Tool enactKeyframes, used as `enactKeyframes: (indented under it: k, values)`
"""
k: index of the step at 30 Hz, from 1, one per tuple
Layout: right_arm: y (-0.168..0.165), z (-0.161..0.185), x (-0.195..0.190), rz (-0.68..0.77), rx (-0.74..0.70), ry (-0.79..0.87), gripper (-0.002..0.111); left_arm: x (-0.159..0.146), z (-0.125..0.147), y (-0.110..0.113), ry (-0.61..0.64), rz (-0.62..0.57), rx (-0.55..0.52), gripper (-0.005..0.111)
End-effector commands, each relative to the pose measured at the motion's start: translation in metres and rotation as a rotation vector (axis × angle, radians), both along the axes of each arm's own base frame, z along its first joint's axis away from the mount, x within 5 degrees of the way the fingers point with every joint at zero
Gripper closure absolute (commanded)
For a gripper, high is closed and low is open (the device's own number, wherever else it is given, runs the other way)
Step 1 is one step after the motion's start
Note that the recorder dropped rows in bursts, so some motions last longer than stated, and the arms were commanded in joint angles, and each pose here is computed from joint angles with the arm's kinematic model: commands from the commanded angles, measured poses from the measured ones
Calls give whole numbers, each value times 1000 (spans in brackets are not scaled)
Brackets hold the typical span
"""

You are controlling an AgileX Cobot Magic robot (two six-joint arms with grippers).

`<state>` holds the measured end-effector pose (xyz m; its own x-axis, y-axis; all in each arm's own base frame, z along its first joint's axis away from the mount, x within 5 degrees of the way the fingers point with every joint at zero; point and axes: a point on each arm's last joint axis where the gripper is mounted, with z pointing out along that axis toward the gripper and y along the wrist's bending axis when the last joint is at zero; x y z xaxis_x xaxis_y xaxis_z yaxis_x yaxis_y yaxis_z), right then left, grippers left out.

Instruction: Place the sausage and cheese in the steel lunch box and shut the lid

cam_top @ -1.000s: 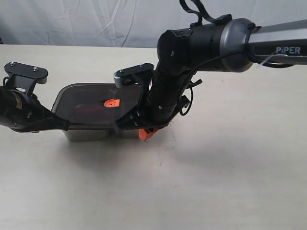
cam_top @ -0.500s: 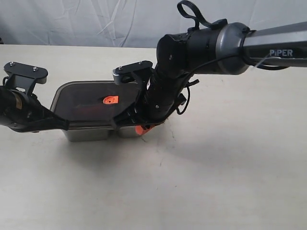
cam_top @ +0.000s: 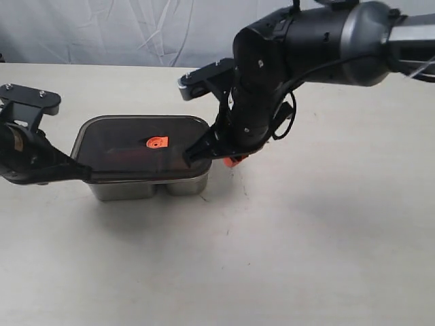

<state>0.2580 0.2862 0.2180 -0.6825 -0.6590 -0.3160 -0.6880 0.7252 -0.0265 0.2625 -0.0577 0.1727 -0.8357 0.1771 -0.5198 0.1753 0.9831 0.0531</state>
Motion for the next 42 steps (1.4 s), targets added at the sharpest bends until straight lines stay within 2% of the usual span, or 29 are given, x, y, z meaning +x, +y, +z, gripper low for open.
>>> enactKeyframes:
  k: [1, 11, 17, 21, 35, 42]
  values:
    - [-9, 27, -2, -3, 13, -81, 108, 8, 24, 12, -142, 54, -57, 106]
    - [-10, 34, -1, 3, 26, -115, 108, 40, 32, 13, -130, 74, -25, 106]
    - [-10, 34, -1, 3, 31, -121, 108, 53, 22, 12, -74, 76, 5, 106]
    - [-10, 34, -1, 3, 33, -123, 108, 56, 10, 11, -36, 86, 1, 106]
    - [-9, 35, 0, 5, 42, -131, 108, 58, 8, 7, -28, 60, -23, 106]
    - [-9, 35, 0, 5, 45, -133, 108, 56, 9, -12, -36, -33, 3, 106]
